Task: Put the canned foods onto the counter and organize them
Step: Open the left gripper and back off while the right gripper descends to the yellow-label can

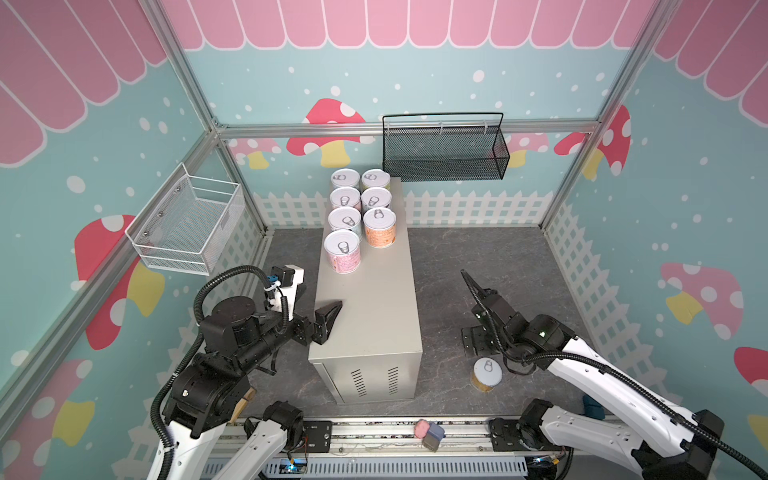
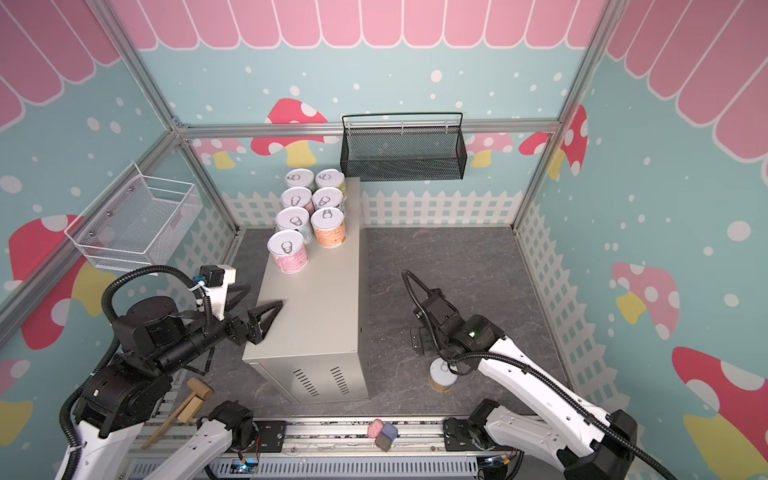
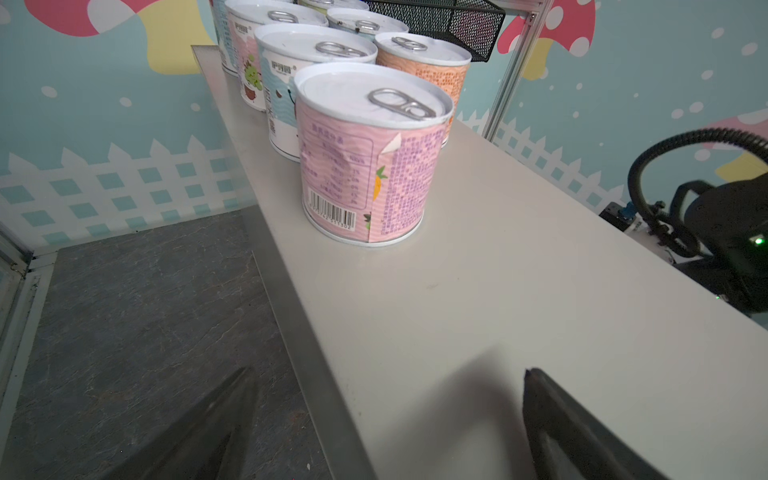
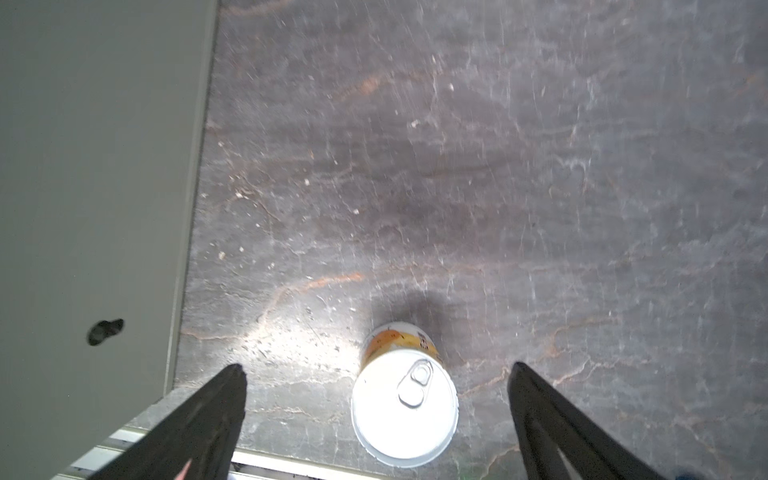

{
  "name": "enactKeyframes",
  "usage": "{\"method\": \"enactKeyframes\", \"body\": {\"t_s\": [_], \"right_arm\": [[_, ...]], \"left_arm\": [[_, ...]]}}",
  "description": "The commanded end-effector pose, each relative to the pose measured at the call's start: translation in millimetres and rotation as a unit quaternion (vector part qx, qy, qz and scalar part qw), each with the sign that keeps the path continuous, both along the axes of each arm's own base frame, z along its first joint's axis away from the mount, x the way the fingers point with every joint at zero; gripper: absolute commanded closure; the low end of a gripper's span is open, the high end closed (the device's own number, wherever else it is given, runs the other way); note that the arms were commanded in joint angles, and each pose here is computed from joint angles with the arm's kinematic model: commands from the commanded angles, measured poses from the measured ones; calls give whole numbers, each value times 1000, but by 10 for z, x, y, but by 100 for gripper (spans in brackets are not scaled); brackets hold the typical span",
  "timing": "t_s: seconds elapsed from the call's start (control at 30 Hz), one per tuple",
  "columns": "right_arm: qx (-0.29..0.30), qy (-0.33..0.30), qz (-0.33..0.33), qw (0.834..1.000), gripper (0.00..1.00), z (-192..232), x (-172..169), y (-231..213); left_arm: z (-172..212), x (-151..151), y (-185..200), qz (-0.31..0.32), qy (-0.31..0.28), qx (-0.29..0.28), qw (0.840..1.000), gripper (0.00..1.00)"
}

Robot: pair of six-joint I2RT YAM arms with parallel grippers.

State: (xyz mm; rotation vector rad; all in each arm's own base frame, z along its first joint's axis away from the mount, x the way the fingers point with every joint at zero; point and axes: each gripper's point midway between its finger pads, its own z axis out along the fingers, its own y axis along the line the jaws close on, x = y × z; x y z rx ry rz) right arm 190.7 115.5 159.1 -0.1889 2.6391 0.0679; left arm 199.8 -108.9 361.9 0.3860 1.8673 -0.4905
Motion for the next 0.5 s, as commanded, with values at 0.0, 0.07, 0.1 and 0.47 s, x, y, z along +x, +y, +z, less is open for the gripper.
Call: {"method": "enactKeyframes", "body": {"t_s": [0.0,0.07,0.1,0.47], "right_arm": [[30,19,-64,997,1,-170,-168,-137],[25,37,-78,996,1,-343,-255,-198],[23,47,-83,995,1,-431,-298,-217],[28,73,-111,991,1,-740,-433,-283]], "left_arm": [[-112,-25,-45,-18,11,12,1000,1],[-105,-9,-55,-19,8,10,1000,1],[-108,2,-60,-19,7,8,1000,1],[83,91,-35,-1,-11,-2,1000,1]]}}
